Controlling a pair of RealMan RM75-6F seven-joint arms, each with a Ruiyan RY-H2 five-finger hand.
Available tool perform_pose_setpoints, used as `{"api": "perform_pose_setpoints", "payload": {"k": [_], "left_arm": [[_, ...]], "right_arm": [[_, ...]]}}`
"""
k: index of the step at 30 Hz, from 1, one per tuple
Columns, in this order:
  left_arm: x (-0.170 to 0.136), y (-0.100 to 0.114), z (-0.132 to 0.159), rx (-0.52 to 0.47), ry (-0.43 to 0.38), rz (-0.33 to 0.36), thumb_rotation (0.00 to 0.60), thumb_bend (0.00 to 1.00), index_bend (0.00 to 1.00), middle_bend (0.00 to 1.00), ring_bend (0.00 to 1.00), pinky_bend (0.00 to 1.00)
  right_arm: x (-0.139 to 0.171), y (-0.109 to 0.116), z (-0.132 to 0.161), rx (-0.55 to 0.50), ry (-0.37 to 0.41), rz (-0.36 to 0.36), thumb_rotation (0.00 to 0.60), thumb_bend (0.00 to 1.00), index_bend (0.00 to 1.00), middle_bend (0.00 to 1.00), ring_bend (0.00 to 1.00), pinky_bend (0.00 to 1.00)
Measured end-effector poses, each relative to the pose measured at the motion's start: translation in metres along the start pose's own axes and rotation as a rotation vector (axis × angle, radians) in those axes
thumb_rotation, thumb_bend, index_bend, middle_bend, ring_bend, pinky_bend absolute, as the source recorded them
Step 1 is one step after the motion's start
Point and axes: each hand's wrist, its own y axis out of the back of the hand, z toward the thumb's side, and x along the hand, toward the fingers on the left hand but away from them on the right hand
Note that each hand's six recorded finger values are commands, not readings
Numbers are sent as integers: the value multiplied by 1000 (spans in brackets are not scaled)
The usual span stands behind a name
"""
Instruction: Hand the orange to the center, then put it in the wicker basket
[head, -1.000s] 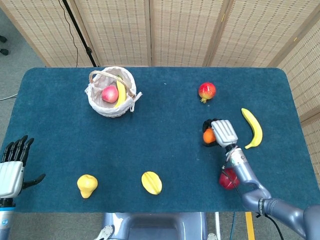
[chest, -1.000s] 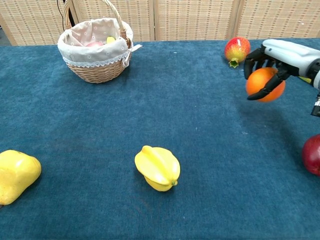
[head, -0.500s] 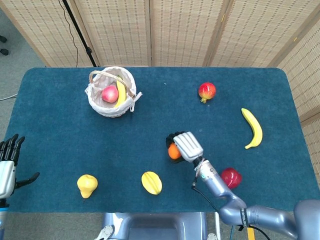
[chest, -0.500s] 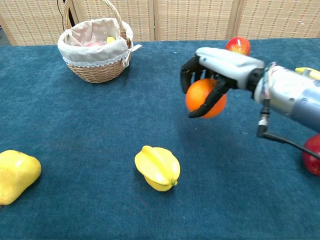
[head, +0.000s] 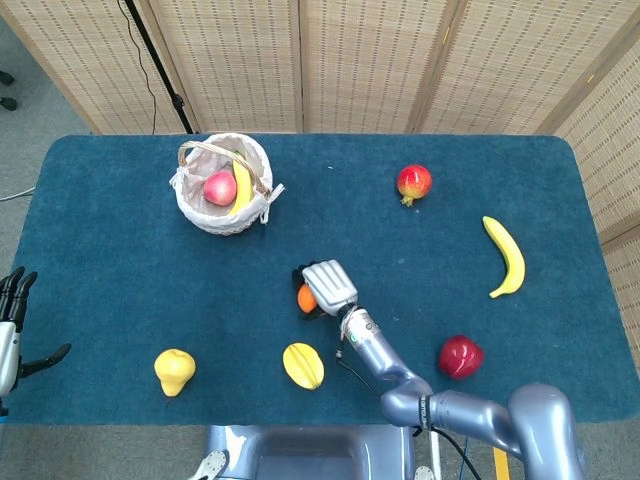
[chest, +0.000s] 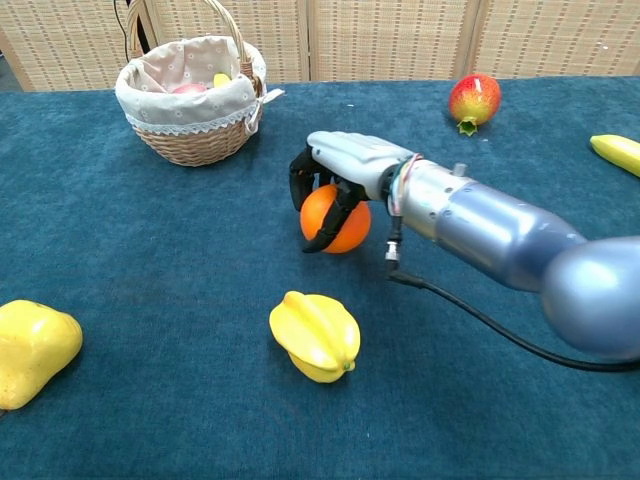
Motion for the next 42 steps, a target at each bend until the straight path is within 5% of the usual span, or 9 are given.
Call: {"api": "perform_pose_setpoints", "payload": {"k": [10,17,27,42], "left_arm": [[2,-4,-1,-1,0,-16,600,0,0,0,0,0],[3,-4,-2,-5,4,-19,600,0,0,0,0,0],[3,-5,-1,-5,1,-20,600,0,0,0,0,0],[3,-5,-2,-9,4,-19,600,0,0,0,0,0]], "right_arm": [[-39,-3,26,-68,-23,-10,600,74,728,644,648,709],[-39,-2,29,-76,-17,-14,600,74,676,599,604,686],[-33,2,24,-97,-10,44,600,0,401,286,280,330],[-21,22,12,-48,-18,104,600,0,222,94,79,117]]}}
